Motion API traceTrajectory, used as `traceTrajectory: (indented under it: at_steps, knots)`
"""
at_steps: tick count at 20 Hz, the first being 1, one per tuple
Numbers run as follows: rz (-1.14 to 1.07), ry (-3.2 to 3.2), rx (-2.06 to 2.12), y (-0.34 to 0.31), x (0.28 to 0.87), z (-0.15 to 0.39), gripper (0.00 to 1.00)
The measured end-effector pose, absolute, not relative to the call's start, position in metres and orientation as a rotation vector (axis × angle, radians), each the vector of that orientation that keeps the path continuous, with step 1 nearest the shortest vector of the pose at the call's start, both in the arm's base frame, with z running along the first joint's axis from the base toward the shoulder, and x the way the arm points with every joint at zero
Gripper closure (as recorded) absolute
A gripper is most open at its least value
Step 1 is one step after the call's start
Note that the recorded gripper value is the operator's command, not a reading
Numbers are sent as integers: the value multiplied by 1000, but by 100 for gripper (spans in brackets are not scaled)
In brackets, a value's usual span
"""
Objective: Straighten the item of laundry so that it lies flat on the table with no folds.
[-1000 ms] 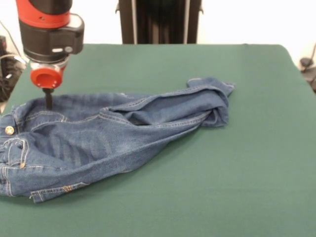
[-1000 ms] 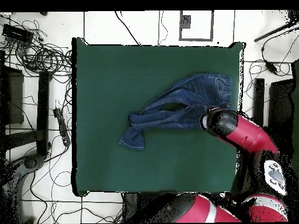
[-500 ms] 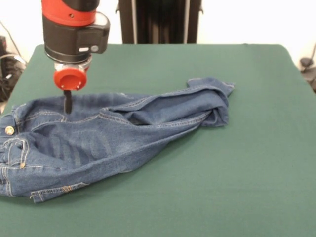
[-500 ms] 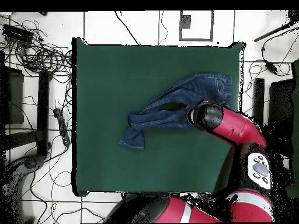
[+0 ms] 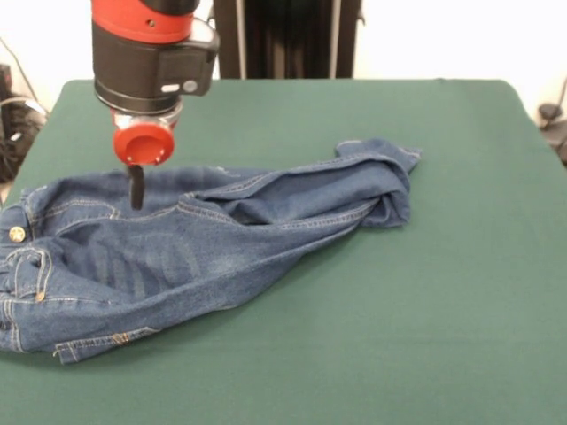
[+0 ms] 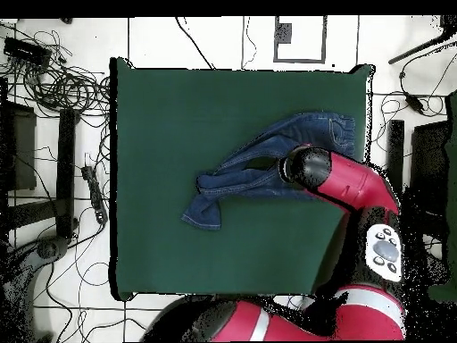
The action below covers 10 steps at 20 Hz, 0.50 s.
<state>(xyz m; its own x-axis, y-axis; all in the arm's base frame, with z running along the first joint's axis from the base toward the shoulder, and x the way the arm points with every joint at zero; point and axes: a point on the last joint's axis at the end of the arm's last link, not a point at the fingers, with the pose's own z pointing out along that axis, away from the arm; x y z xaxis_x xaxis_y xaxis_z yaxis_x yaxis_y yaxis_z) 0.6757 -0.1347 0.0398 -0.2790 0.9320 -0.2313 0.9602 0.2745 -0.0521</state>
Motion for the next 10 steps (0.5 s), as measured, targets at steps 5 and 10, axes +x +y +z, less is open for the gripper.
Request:
traceTrajectory:
  at_steps: [5,10]
  knots:
    - [-251,2392,1757,-116,693,43,0]
    - [-231,2395,1762,-106,703,38,0]
